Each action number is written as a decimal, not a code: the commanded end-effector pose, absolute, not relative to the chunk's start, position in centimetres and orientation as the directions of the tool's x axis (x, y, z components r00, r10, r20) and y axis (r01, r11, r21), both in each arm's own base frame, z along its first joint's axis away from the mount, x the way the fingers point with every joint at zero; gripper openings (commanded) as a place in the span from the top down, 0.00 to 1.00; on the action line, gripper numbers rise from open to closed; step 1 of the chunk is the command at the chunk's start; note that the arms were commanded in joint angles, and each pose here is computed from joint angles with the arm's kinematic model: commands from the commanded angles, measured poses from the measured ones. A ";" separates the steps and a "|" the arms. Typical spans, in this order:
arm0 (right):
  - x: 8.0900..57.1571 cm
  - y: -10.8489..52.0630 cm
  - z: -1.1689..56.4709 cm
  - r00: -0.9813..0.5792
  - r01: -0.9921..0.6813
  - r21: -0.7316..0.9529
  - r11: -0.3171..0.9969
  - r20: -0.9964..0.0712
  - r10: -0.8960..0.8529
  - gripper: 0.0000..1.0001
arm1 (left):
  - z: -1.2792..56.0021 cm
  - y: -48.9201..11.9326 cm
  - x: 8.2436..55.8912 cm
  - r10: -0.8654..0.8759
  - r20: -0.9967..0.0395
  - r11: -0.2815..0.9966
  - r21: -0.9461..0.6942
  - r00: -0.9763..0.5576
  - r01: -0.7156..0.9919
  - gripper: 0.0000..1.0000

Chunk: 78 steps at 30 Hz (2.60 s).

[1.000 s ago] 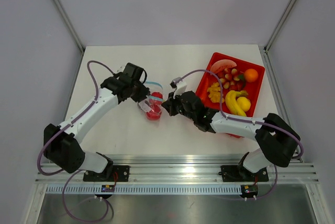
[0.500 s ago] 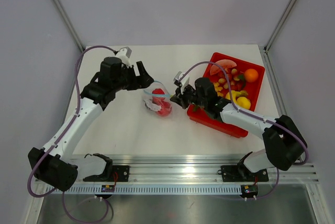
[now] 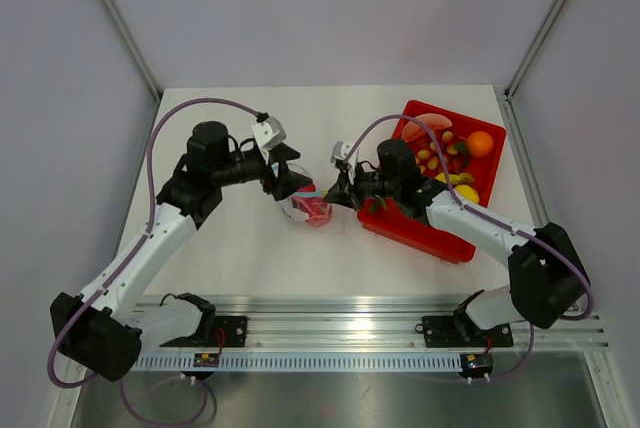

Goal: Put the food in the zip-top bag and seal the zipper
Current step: Zip the zipper food storage bag at the center of the board.

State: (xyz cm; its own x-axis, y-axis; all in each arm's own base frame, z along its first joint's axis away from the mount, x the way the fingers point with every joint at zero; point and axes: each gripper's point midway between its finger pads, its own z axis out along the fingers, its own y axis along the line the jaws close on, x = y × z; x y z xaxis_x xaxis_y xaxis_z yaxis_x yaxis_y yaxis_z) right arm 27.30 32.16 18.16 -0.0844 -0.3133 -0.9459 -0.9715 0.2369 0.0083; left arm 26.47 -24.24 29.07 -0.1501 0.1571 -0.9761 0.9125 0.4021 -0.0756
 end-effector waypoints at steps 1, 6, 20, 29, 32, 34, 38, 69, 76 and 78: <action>26.1 32.7 22.5 0.010 -0.987 -0.046 0.155 -0.974 -0.225 1.00 | 30.3 -26.0 25.1 0.150 -0.984 0.206 0.127 0.097 0.970 0.30; 25.3 32.5 22.8 -0.001 -0.991 -0.030 0.133 -0.974 -0.228 1.00 | 28.9 -27.2 24.4 0.157 -0.980 0.146 0.149 0.126 0.978 0.53; 24.4 31.9 23.8 0.015 -0.991 -0.043 0.123 -0.974 -0.225 1.00 | 26.1 -28.7 23.4 0.214 -0.974 0.060 0.088 0.073 0.994 0.52; 23.7 31.7 23.7 0.006 -0.994 -0.031 0.107 -0.973 -0.230 1.00 | 24.6 -29.9 22.9 0.235 -0.971 0.053 0.065 0.051 0.996 0.58; 23.6 31.5 24.2 0.021 -0.993 -0.047 0.108 -0.974 -0.224 1.00 | 24.2 -30.0 22.7 0.244 -0.969 0.043 0.052 0.040 0.998 0.70; 23.3 31.3 23.8 0.006 -0.994 -0.033 0.108 -0.971 -0.239 1.00 | 24.0 -29.9 22.6 0.256 -0.966 0.038 0.042 0.031 0.998 0.77; 23.1 31.0 23.8 0.009 -0.993 -0.038 0.112 -0.970 -0.244 1.00 | 23.8 -29.7 22.3 0.268 -0.963 0.037 0.034 0.023 0.999 0.64; 22.7 28.7 22.6 0.029 -0.979 -0.092 0.180 -0.945 -0.327 0.73 | 24.0 -29.2 21.3 0.253 -0.967 0.008 -0.024 -0.025 1.000 1.00; 22.4 29.1 22.1 -0.003 -0.987 -0.049 0.156 -0.948 -0.317 0.68 | 23.9 -29.2 21.4 0.239 -0.971 0.013 -0.023 -0.026 1.000 1.00; 22.4 29.6 22.3 -0.008 -0.990 -0.035 0.135 -0.952 -0.307 0.66 | 24.0 -29.3 21.5 0.239 -0.971 0.015 -0.024 -0.027 1.000 1.00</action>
State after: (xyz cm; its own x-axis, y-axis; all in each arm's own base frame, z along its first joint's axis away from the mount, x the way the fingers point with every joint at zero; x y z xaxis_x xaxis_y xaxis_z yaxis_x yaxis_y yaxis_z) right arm 22.03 29.09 21.70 -0.0154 -0.3255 -0.9454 -0.9875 0.1533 -0.0367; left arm 21.36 -28.84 22.24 -0.0806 0.2938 -0.9525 0.9966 0.0397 -0.0721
